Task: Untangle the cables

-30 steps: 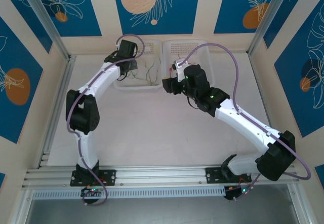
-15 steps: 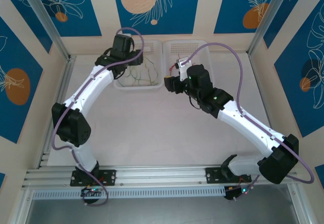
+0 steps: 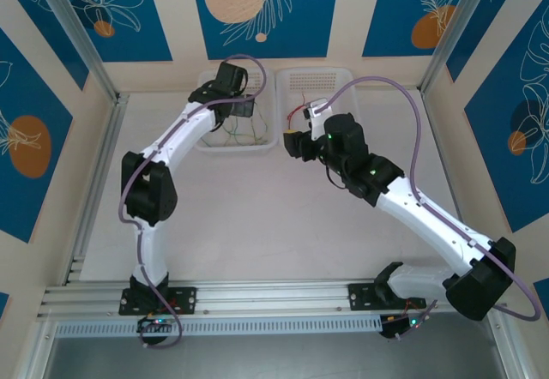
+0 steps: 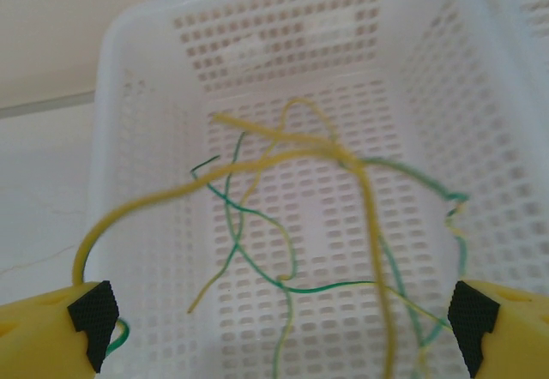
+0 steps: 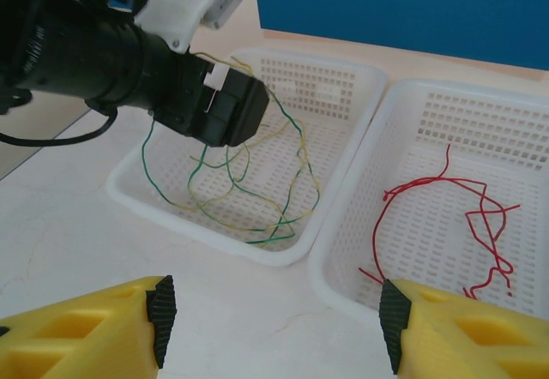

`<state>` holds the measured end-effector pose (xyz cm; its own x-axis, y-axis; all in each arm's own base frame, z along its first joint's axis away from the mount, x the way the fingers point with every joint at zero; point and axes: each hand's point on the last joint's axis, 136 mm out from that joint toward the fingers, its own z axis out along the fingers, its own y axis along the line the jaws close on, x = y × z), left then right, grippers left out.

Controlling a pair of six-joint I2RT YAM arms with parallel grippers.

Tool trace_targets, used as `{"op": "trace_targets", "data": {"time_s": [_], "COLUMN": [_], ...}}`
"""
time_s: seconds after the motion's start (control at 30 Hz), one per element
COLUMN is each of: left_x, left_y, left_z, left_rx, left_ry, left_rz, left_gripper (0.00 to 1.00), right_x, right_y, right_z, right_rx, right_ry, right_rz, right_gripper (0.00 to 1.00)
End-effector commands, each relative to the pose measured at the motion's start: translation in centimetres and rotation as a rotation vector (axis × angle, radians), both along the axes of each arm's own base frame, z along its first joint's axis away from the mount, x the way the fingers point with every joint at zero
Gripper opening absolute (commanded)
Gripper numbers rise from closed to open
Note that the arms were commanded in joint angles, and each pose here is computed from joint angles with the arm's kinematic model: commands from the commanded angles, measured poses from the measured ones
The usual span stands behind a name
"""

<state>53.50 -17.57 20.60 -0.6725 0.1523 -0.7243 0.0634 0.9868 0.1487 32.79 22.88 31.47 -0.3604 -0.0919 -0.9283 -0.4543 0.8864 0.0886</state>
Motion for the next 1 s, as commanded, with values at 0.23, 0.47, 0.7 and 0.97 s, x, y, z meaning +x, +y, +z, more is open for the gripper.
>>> {"op": "trace_targets", "data": {"time_s": [0.23, 0.47, 0.7, 0.97], "left_x": [1.8, 2.4, 2.5, 3.0], "left_y": [5.5, 3.9, 2.6, 3.3], "left_z": [-3.1, -5.2, -3.8, -5.5], "left_rx": [0.107, 0.042, -0.047, -0.175], "left_ry": [0.052, 0.073, 0.058, 0.189], "left_rz": [0.143, 0.081, 0.064, 0.139], "left_gripper": [0.96, 0.42, 0.09, 0.00], "right_x": [-0.1, 0.1, 0.2, 0.2], "right_y": [-1.5, -1.6, -1.9, -1.9], "right_z": [0.3, -0.3, -0.3, -0.1], "right_rx": [-0.004, -0.005, -0.014, -0.007], "right_ry": [-0.023, -0.012, -0.012, -0.018], "right_rz": [-0.038, -0.043, -0.051, -0.049], "right_gripper": [0.67, 0.67, 0.67, 0.67]}}
